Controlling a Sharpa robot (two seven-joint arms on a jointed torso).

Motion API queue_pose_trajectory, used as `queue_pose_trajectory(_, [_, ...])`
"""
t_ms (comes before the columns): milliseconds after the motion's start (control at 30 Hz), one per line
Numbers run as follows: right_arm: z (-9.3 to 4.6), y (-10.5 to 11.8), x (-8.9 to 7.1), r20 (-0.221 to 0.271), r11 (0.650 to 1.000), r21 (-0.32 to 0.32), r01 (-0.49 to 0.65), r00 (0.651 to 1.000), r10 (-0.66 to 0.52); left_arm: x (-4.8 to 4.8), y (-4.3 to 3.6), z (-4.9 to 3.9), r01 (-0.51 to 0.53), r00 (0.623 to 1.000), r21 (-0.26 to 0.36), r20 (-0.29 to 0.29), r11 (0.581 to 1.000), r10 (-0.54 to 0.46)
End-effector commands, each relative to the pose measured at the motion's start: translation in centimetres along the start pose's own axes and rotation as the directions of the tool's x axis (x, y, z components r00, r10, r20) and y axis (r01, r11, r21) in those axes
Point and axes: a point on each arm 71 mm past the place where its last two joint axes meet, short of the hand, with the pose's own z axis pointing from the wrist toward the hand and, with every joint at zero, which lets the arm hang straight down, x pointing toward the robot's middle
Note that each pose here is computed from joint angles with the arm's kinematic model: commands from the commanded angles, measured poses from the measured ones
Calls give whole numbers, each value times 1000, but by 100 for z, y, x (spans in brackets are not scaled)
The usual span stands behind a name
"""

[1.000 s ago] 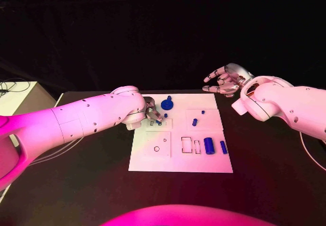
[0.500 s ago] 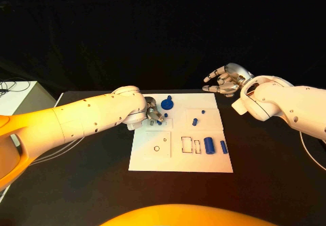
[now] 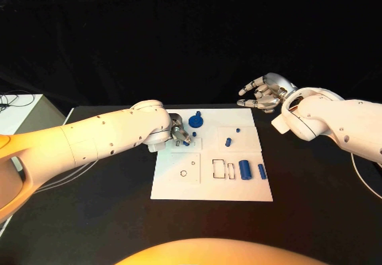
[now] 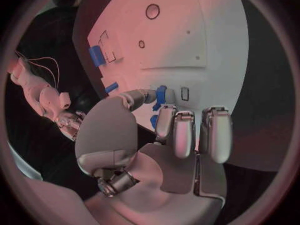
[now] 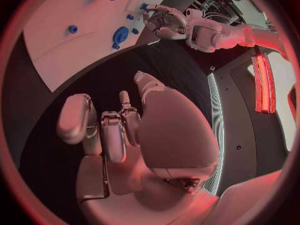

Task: Assemble the parts on the task board

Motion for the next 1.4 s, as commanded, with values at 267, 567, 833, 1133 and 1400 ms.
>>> queue_pose_trajectory(267, [-3,6,9,-14,1000,-7,10,1000,-10,17,2,-1,-17,1000,4,-21,1000,17])
queue_pose_trajectory(567, [-6,6,8,-13,1000,-6,10,1000,-10,19,-9,5,-21,1000,4,-22,1000,21])
queue_pose_trajectory(833, [-8,8,9,-13,1000,-7,10,1000,-10,39,-44,17,-28,999,8,-37,1000,28])
queue_pose_trajectory(1133, [-9,9,9,-12,1000,-7,11,1000,-11,66,-83,32,-37,998,11,-56,999,37])
queue_pose_trajectory(1400, [-10,13,11,-12,1000,-9,11,1000,-11,76,-107,51,-35,998,11,-56,999,35])
